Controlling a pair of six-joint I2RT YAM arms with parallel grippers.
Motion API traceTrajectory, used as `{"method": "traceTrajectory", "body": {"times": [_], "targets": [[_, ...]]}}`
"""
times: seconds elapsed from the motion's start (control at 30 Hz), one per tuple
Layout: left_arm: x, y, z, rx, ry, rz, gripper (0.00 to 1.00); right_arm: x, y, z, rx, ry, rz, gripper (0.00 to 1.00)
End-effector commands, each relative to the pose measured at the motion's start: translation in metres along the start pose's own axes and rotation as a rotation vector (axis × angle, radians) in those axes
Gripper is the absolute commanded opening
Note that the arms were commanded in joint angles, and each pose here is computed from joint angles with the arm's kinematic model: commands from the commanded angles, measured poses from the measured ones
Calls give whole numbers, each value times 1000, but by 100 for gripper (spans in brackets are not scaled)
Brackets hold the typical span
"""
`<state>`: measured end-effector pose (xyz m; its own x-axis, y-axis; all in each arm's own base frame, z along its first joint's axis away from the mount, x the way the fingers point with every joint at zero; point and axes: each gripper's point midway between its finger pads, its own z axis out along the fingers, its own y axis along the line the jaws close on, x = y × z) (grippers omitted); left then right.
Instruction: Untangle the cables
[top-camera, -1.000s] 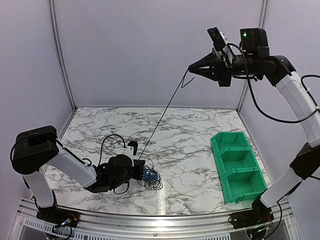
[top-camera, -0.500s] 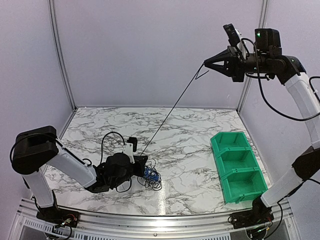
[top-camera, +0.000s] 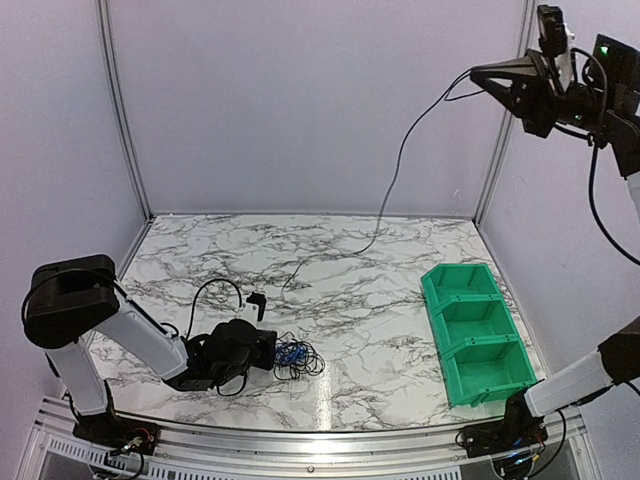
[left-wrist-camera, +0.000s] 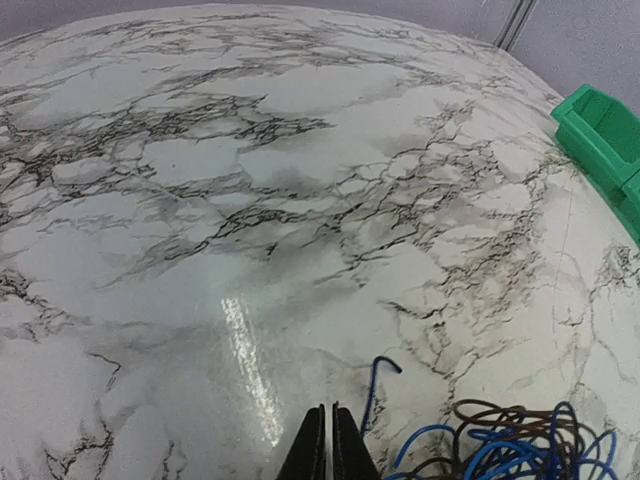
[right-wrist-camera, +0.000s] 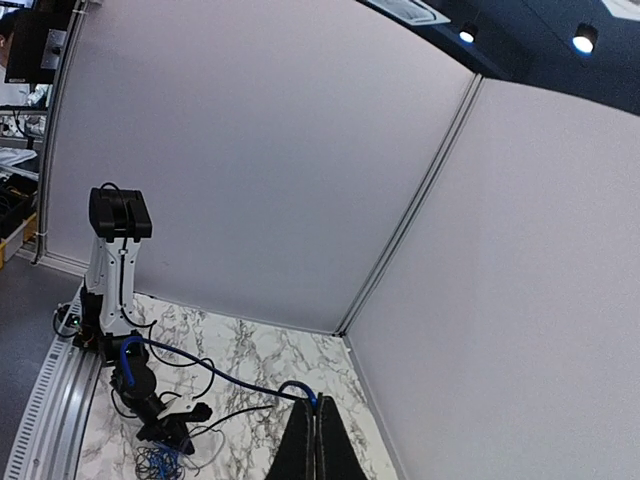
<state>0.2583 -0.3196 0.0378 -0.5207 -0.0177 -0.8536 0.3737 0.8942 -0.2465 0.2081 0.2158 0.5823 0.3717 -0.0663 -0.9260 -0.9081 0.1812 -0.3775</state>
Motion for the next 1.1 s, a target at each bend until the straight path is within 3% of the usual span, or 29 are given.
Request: {"method": "traceTrajectory", "body": {"times": [0.0,0.27,0.47,0.67,1.07], "targets": [[16,25,-4,-89,52,47,5,-37,9,-16,28,-58,-106,0],[10,28,-11,-95,34,38,8,-13,-7,-13,95,-22,-65,0],[-21,11,-21,-55,11,68,29,23,-22,-6,133,18,-4,0],[-86,-19,-41,-21,-38,124,54,55,-35,-2,187,65,26,0],[-250,-78,-85,41,-194,261,73,135,-65,9,286,168,123,0]]}}
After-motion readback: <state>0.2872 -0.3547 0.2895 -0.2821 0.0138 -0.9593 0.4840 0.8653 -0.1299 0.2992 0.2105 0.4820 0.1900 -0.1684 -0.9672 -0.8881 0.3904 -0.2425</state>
